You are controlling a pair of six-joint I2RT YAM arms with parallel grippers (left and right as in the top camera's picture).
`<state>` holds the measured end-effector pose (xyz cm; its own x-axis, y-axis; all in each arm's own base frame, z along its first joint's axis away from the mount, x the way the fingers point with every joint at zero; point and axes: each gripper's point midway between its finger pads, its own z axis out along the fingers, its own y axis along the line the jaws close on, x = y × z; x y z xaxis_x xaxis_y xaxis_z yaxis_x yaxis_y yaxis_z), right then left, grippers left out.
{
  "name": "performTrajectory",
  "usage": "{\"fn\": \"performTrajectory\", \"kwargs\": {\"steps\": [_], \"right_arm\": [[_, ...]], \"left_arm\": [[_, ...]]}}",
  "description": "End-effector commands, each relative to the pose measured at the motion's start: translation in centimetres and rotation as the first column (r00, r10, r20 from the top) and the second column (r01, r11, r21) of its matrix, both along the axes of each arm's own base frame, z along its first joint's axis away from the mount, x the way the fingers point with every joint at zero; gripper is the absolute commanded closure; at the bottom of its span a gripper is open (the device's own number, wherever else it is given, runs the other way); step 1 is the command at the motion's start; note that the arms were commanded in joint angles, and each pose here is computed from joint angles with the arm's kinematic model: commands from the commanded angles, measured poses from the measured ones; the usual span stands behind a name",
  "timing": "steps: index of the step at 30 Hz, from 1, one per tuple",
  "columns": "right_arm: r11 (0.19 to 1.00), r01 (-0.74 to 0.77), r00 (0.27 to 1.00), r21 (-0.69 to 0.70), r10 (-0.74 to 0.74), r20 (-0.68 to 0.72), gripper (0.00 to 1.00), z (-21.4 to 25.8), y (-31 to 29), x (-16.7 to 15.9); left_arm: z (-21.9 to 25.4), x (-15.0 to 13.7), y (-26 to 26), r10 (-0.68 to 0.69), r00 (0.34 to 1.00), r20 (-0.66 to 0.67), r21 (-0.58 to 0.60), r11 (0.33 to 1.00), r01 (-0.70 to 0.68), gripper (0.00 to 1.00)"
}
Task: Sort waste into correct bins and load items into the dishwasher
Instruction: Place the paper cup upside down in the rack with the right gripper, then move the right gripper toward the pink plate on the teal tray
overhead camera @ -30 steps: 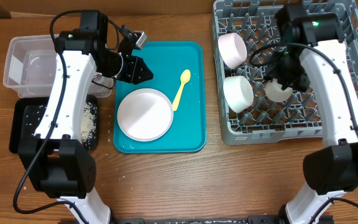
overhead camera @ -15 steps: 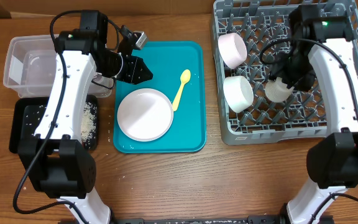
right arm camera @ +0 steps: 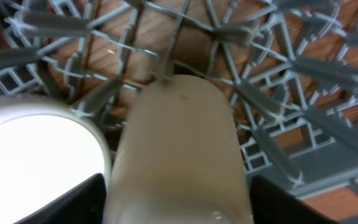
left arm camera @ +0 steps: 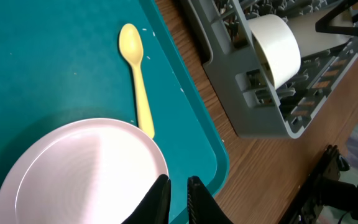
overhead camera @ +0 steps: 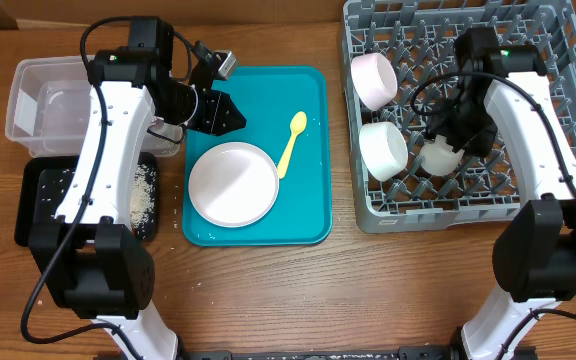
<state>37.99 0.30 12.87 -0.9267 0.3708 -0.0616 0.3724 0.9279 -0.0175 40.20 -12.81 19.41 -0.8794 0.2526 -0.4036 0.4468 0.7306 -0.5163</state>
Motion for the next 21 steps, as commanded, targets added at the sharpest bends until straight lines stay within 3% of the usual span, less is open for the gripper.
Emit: {"fn": "performTrajectory", "kwargs": {"steps": [1,4,13,18,21], "right_arm": [[1.000,0.000,1.000,0.000,0.000,0.003,0.12,-0.1,-0.1,0.1],[1.000,0.004,1.000,0.003,-0.004,0.002,0.00,0.0,-0.1,0.0],[0.999,-0.019,0.998,0.043,0.017,0.068,0.01,4.6,1.2,0.7],[0.971,-0.176,0.962,0.162,0.135,0.236,0.06,10.0,7.0,1.4],[0.935,-0.275,0.937,0.223,0.209,0.279,0.07,10.8,11.3,1.2]], "left_arm": [[0.8,0.2,-0.1,-0.011,0.999,0.033,0.004,1.000,0.011,0.85],[0.8,0.3,-0.1,-0.011,0.999,0.033,0.003,1.000,0.011,0.83],[0.8,0.4,-0.1,-0.011,0.999,0.038,0.005,1.000,0.011,0.71],[0.8,0.3,-0.2,-0.013,0.999,0.038,0.007,1.000,0.013,0.69],[0.8,0.3,-0.3,-0.017,0.999,0.039,0.007,1.000,0.016,0.64]]}}
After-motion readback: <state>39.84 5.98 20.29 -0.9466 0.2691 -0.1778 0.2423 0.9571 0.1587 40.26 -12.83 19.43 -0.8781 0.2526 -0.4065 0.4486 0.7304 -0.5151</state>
